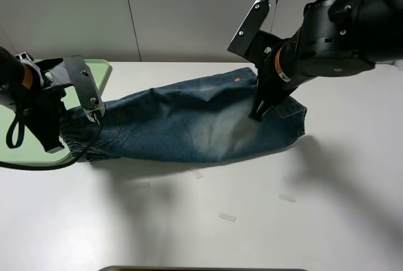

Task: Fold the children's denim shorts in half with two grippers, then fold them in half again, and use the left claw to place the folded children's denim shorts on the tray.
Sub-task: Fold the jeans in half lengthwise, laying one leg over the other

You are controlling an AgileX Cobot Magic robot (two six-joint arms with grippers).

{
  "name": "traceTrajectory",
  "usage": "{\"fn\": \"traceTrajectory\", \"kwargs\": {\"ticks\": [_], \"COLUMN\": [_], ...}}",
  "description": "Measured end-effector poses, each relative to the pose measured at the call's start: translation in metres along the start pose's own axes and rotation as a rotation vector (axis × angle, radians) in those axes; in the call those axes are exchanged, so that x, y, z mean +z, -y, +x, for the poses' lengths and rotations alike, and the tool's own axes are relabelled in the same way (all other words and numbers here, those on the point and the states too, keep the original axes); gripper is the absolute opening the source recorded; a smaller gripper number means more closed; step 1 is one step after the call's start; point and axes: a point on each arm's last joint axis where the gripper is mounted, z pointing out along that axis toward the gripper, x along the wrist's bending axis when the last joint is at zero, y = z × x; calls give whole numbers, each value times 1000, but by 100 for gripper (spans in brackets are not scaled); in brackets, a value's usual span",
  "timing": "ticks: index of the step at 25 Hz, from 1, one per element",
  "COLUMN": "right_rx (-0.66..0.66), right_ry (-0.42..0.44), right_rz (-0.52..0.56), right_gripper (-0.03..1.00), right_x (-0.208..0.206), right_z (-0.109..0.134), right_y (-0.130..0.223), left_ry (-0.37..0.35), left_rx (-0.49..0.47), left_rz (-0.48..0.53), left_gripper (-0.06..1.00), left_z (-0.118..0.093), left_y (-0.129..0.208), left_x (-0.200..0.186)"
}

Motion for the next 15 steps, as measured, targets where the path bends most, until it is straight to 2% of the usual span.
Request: {"fn": "traceTrajectory", "kwargs": {"ticks": [4, 7, 10, 15], "right_rx": [71, 80, 67, 35], "right_ry": [25, 34, 29, 25], "right_rz": [1, -8, -33, -56], "right_gripper": [-3, -3, -3, -3], "right_x": [14, 24, 35, 52], "right_z": [-16, -22, -21, -18], "right_y": [-10, -20, -29, -40], "left_ry": [-47, -22, -3, -19], "left_rx": [1, -14, -18, -40], "left_rz": [-11, 38, 46, -35], "left_gripper": [7, 7, 7, 7], "left_z": [12, 16, 17, 23], "left_y": [5, 14, 19, 18], "left_x": [12, 31, 47, 58]}}
